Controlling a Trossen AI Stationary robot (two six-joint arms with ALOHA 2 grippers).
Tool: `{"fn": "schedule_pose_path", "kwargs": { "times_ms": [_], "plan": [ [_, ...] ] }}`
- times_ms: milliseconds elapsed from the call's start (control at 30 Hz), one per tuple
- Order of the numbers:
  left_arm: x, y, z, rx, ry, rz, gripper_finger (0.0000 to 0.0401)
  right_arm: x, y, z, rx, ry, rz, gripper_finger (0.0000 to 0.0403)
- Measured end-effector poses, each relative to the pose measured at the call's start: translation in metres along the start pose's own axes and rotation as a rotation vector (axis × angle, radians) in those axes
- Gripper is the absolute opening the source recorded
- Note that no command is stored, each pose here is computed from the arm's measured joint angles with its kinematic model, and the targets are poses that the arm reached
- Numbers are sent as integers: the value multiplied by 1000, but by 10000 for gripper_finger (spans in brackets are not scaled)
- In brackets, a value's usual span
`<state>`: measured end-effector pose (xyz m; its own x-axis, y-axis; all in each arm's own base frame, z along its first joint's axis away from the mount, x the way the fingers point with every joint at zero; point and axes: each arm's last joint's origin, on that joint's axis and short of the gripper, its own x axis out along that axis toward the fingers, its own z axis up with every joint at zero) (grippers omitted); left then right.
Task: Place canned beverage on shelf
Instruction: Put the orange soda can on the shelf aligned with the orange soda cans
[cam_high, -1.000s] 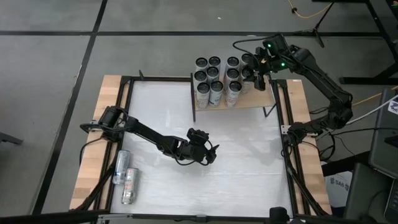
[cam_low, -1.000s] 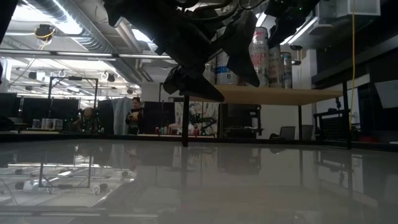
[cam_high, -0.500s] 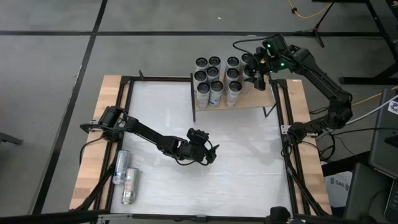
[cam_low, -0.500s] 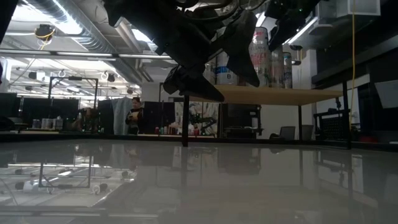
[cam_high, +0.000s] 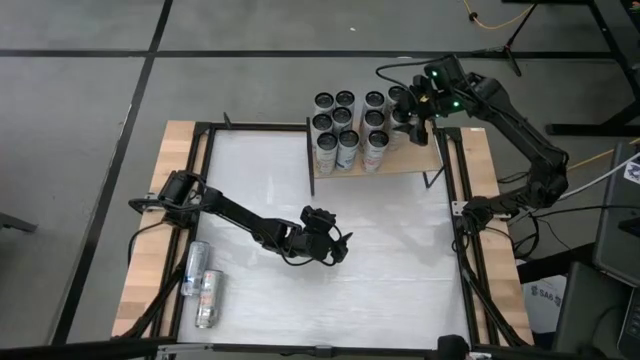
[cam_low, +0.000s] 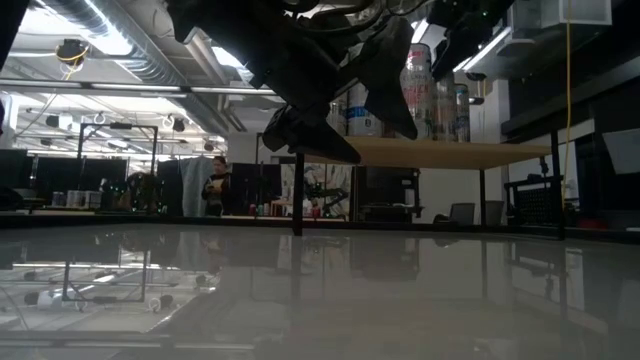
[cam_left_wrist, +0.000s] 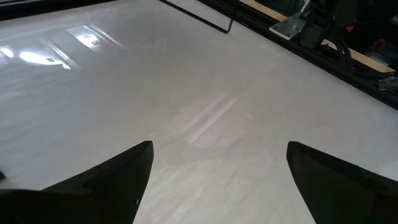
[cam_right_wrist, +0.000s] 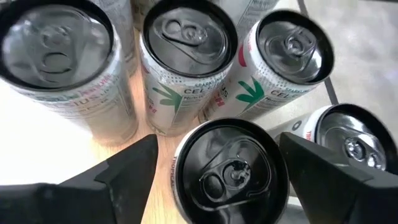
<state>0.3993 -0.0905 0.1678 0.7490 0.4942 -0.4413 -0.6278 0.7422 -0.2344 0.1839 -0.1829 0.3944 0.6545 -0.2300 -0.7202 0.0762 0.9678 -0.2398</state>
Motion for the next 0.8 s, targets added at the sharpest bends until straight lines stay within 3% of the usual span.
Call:
{"fn": "schedule_pose_path", "kwargs": {
  "times_ms": [267, 433, 600, 800],
  "plan": [
    [-1, -1, 1, 5, 37, -45, 365, -29, 12, 2, -15, -67, -48, 324],
    [-13, -2, 15, -5, 61, -97, 365, -55, 24, 1, 61, -131, -80, 324],
    [-33, 2, 37, -3, 83, -116, 365, -75, 39, 3, 113, -263, 27, 324],
    [-68, 15, 64, -38, 161, -132, 365, -82, 65, 14, 84, -344, 179, 324]
  ]
}}
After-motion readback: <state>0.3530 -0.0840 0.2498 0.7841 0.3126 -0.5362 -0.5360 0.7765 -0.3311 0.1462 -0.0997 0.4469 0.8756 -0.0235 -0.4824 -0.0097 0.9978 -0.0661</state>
